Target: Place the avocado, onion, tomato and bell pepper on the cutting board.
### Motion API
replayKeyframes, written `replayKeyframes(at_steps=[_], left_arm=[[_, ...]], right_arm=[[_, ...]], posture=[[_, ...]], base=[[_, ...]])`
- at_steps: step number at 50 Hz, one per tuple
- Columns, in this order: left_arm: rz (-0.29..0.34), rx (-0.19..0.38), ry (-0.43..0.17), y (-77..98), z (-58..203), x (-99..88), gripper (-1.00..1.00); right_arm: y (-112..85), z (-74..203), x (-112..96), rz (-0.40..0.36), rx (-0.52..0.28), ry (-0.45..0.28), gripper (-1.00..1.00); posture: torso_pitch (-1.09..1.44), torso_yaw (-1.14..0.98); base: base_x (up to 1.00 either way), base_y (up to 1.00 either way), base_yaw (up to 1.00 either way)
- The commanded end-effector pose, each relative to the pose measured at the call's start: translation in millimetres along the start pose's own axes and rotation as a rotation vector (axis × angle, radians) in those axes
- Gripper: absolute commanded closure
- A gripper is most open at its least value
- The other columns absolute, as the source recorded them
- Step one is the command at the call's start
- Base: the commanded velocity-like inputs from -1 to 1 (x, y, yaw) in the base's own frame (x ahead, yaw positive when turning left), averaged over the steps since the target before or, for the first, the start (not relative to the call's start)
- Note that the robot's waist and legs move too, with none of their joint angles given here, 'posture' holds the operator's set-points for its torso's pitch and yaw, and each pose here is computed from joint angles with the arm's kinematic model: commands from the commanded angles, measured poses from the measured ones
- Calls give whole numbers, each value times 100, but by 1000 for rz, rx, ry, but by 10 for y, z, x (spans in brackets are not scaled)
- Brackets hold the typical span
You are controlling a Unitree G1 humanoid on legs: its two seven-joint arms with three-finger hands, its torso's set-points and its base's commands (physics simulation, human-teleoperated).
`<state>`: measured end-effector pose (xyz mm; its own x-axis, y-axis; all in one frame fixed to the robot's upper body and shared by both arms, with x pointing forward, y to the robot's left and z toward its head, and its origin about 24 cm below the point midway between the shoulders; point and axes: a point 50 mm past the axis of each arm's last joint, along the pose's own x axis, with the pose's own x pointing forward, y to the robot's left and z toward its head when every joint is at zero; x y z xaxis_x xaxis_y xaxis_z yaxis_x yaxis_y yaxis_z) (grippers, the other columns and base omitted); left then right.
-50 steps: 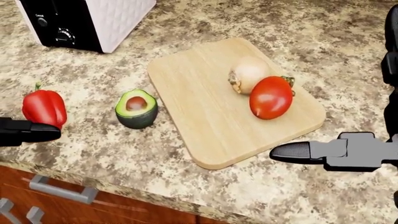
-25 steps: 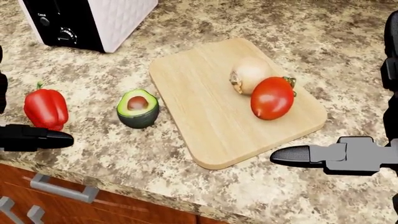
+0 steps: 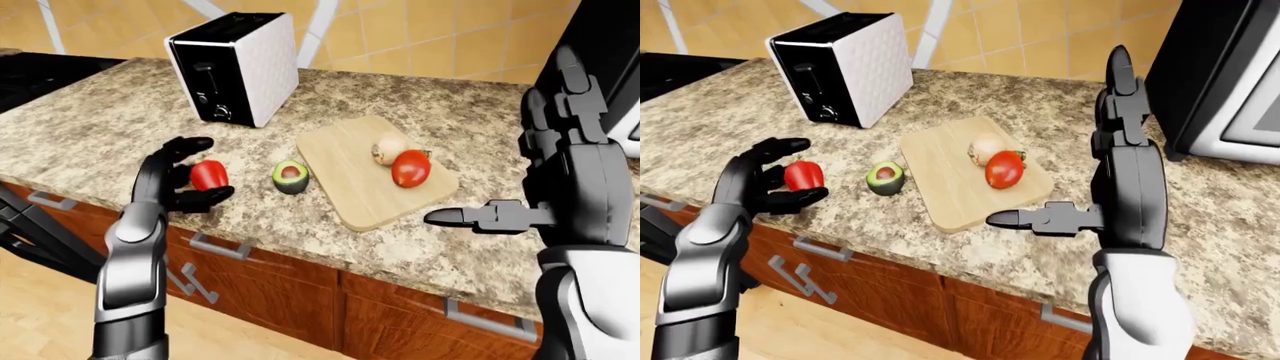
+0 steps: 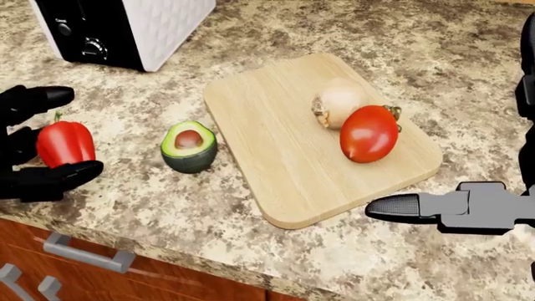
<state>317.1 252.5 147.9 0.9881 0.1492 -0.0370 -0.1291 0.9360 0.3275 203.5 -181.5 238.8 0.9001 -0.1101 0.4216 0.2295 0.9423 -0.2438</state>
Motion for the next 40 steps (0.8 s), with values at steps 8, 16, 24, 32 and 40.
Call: replayKeyframes(at_steps=[8,16,24,32,40], left_arm=[[4,14,-98,33,228,-7,29],[13,24,-118,60,328,-26,54],[2,32,-174,93,650,8,59],[-42,49,-256,29,1115,171,59],[-125,50,-370,-201,1688,422,61]], right_arm=[[-13,92,-15,-11,-7,-64,-100],[-29,89,-16,-15,-8,-64,-100],[-48,63,-43,-18,-9,-63,-100],[-47,57,-51,-19,-10,-61,-100],[-42,65,-46,-21,-10,-62,-100]], posture=[[0,38],[0,38],[0,38],[0,38],[0,38]], base=[[0,0,0],[0,0,0],[0,0,0],[0,0,0],[0,0,0]])
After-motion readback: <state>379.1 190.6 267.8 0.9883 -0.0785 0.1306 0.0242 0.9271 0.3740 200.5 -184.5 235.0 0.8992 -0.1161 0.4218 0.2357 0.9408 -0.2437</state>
